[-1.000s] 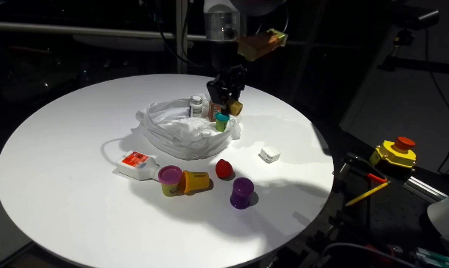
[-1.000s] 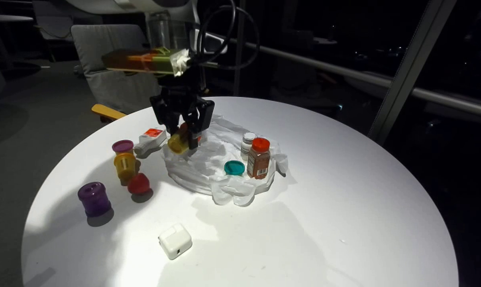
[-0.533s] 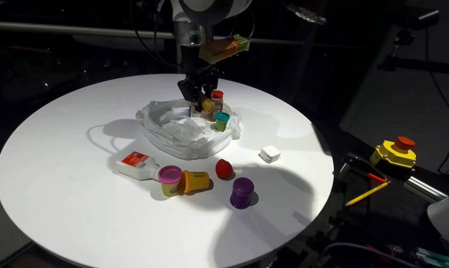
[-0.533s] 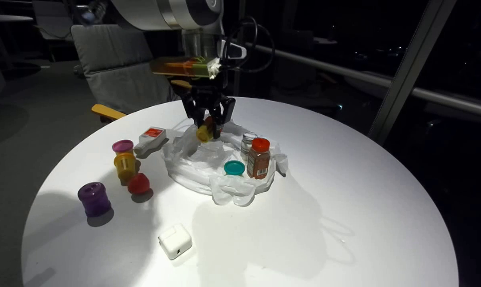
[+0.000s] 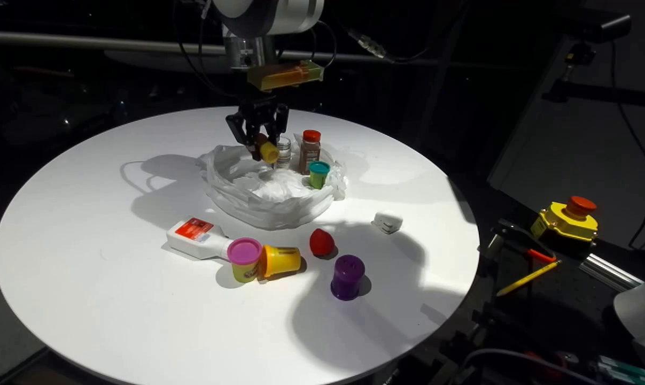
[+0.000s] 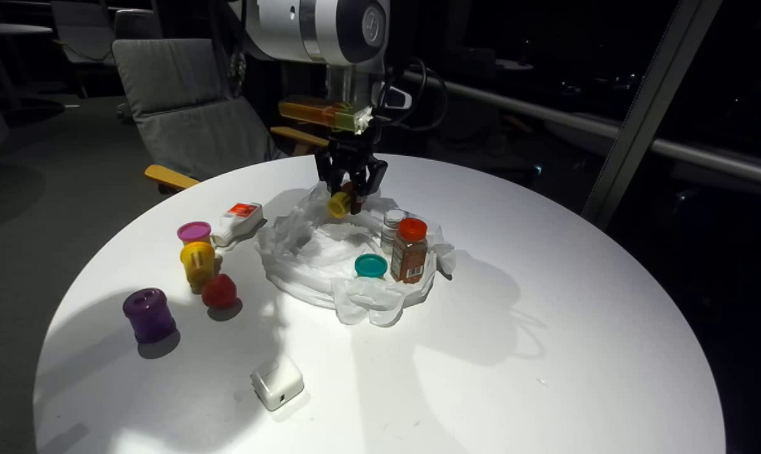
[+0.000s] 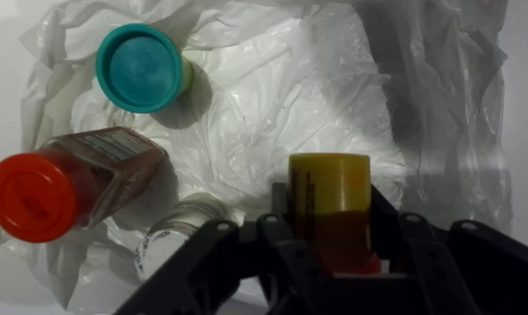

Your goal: Put all the objects on the table into the plastic bag.

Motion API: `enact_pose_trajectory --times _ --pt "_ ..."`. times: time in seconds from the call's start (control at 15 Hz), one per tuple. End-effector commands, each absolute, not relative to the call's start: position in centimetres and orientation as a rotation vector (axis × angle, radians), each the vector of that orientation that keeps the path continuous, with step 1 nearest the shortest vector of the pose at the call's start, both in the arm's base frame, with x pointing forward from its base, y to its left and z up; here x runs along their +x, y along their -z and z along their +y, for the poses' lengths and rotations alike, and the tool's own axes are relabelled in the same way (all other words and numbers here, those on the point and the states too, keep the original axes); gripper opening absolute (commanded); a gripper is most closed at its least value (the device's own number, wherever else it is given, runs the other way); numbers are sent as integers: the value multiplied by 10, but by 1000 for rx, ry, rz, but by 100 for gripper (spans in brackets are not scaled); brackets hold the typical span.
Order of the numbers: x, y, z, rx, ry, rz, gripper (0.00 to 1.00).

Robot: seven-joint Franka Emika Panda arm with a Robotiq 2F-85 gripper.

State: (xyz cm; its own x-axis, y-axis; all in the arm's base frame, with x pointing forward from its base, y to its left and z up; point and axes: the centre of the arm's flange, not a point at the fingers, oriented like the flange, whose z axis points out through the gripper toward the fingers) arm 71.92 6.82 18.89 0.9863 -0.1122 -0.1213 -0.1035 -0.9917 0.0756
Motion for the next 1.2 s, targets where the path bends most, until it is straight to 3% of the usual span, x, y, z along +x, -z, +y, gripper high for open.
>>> enact_pose_trajectory --times 0.0,0.27,0.33,0.4,0.67,1.13 --pt "764 -176 80 3073 226 -175 19" --pt "768 -150 82 3058 278 -156 19" --pt "767 -145 83 3051 279 -148 69" --pt "766 -142 83 3045 271 -145 70" --pt "761 -167 87 3040 143 -137 98" --pt "698 -273 108 2915 -82 -4 100"
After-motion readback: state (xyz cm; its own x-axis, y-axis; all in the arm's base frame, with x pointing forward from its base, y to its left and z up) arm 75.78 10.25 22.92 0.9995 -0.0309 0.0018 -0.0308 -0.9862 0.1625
